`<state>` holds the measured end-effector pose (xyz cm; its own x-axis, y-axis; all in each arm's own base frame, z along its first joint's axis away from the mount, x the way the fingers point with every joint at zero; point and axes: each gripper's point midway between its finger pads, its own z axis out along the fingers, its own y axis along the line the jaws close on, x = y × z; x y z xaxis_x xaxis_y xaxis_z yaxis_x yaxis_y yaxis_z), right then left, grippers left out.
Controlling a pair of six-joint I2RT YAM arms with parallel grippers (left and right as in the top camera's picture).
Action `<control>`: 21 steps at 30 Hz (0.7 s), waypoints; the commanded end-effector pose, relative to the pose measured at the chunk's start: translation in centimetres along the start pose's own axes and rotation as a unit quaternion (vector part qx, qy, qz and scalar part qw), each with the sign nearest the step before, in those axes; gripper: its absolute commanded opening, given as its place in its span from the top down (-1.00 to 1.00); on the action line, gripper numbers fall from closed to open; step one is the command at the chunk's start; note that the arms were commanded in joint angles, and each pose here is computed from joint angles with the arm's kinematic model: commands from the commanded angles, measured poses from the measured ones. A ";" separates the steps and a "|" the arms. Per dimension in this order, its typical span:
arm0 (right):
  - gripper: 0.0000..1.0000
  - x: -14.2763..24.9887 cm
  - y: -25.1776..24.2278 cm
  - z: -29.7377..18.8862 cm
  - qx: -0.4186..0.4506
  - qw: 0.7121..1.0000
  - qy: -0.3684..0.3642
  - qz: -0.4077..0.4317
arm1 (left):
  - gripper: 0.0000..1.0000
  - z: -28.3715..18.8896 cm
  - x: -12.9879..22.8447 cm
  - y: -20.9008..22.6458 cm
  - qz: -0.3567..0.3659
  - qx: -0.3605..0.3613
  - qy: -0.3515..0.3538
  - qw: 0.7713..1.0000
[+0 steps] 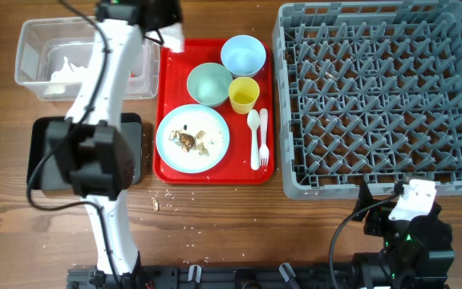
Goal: Sort waste into correct bins and load items into the dishwasher rack
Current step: 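Carry the remaining tissue into the clear bin and release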
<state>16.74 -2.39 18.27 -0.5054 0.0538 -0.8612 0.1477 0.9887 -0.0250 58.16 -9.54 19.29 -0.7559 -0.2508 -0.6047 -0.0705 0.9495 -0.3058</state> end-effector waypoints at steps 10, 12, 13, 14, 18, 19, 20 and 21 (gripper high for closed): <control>-0.99 -0.2 -0.2 -0.1 0.005 1.000 -0.006 0.000 | 0.92 -8.8 -2.7 20.9 -0.373 -0.094 -0.023 0.923; -0.99 -0.2 -0.2 -0.1 0.005 1.000 -0.006 -0.001 | -0.38 -9.2 -2.2 22.0 -0.383 -0.103 -0.018 0.918; -0.98 -0.2 -0.2 -0.1 0.005 1.000 -0.006 0.000 | -1.00 -9.3 -2.1 22.4 -0.386 -0.106 -0.016 0.916; -0.99 -0.2 -0.2 -0.1 0.005 1.000 -0.006 -0.001 | -1.00 -9.4 -2.0 22.5 -0.386 -0.107 -0.015 0.916; -0.99 -0.2 -0.2 -0.1 0.005 1.000 -0.007 0.000 | -1.00 -9.4 -0.4 21.7 -0.396 -0.100 0.022 0.912; -1.00 -0.2 -0.2 -0.1 0.005 1.000 -0.007 0.000 | -1.00 -9.6 0.2 22.4 -0.398 -0.122 0.026 0.909; -0.99 -0.2 -0.2 -0.1 0.005 1.000 -0.006 -0.001 | -0.99 -9.9 0.6 23.2 -0.400 -0.143 0.026 0.905; -0.99 -0.2 -0.2 -0.1 0.005 1.000 -0.007 -0.001 | -1.00 -10.4 1.3 24.3 -0.405 -0.167 0.030 0.899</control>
<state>16.74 -2.39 18.27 -0.5054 0.0538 -0.8612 0.1477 0.9887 -0.0250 50.26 13.33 17.15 -0.4541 -0.8701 -0.1918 -0.7590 0.4905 -0.4281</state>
